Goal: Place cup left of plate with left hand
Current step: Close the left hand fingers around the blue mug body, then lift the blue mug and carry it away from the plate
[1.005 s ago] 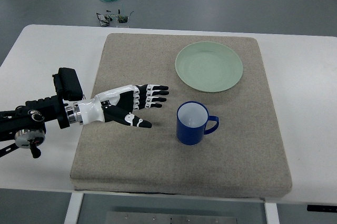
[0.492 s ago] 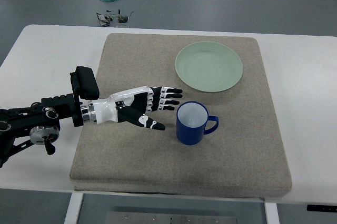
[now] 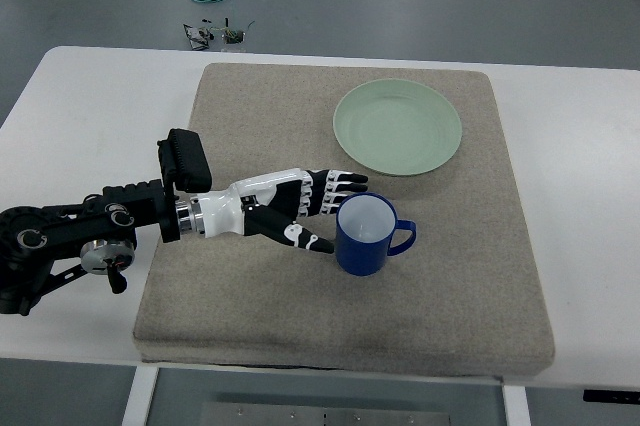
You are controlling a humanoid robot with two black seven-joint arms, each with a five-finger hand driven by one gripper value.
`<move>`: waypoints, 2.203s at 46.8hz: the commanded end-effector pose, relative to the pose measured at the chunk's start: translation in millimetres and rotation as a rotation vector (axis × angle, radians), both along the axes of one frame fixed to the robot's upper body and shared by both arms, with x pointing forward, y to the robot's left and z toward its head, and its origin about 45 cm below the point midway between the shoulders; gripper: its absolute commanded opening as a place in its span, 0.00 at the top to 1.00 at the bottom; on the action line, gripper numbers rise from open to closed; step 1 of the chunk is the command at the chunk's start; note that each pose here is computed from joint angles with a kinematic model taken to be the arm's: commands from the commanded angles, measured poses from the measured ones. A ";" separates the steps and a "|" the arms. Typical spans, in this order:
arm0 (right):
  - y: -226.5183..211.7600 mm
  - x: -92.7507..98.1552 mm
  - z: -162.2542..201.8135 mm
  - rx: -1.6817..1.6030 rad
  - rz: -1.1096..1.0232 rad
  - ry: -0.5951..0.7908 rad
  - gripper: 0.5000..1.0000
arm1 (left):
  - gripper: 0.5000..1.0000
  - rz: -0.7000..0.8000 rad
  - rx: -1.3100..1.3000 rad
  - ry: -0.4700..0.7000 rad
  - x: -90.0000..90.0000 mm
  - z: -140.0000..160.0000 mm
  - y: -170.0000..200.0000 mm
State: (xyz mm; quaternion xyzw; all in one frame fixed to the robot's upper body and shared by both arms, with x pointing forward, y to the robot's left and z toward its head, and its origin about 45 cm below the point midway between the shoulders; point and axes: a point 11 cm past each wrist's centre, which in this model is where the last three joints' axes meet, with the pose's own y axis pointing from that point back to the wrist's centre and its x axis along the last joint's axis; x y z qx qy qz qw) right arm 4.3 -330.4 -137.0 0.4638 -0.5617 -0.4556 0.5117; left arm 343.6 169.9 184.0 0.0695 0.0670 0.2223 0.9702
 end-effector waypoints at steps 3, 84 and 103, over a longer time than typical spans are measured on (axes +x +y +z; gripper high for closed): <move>0.0 0.0 0.0 0.000 0.000 0.000 0.13 | 0.02 0.001 0.000 -0.004 2.8 -0.2 -2.8; 0.0 0.0 0.0 0.000 0.000 0.000 0.13 | 0.80 0.106 -0.022 -0.084 44.2 15.8 -22.4; 0.0 0.0 0.0 0.000 0.000 0.000 0.13 | 0.80 0.488 0.022 -0.231 99.3 38.0 47.5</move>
